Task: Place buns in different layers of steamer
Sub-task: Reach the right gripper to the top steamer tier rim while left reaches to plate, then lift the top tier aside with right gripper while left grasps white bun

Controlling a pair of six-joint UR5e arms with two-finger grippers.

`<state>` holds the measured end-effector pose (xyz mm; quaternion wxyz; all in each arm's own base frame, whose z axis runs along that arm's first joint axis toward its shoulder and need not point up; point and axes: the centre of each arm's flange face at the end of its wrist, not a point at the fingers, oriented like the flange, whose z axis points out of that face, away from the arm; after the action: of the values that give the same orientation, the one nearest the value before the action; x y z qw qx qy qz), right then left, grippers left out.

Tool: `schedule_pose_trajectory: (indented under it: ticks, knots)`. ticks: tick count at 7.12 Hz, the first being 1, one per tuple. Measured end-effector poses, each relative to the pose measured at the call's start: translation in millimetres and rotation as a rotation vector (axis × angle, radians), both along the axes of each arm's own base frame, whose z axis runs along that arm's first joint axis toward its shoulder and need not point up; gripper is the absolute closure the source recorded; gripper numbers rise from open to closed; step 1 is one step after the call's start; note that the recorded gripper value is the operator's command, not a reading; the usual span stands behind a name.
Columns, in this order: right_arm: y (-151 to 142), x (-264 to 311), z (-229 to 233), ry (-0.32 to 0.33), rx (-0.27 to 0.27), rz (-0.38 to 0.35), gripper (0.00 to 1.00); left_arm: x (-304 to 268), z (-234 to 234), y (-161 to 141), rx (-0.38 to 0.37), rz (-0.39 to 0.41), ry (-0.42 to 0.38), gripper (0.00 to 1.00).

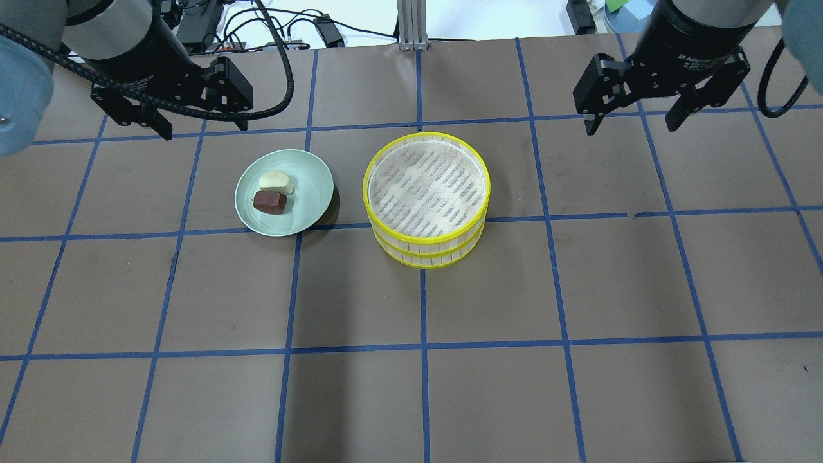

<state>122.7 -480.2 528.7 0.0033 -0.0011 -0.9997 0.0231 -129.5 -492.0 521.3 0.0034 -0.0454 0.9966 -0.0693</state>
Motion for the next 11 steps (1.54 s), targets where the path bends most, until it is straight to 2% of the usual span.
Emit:
schedule_pose_trajectory:
  ticks: [2,4,7,9,10,11]
  knots:
    - [-5.4,0.1,-4.2,0.011,0.006,0.0,0.0,1.1,-2.0,0.3,0.002,-0.006,-0.004,0.0]
    - [-25.0,15.4,-25.3,0.012,0.03,0.009,0.0,17.7,-15.6,-17.2,-0.017,-0.004,-0.011,0.0]
    - [-76.2,119.7,-125.2,0.008,0.035,0.025,0.0,40.3,-72.9,-77.0,-0.069,-0.007,-0.017,0.0]
    - [-94.7,152.9,-197.7,0.009,0.057,0.032,0.0,44.7,-132.3,-120.6,-0.09,-0.015,-0.017,0.0]
    - [-97.6,156.0,-222.2,0.011,0.066,0.039,0.03,46.7,-160.0,-137.3,-0.094,-0.03,-0.02,0.0]
    - [-98.6,156.6,-236.9,0.012,0.072,0.042,0.28,48.1,-184.5,-150.3,-0.097,-0.056,-0.025,0.0]
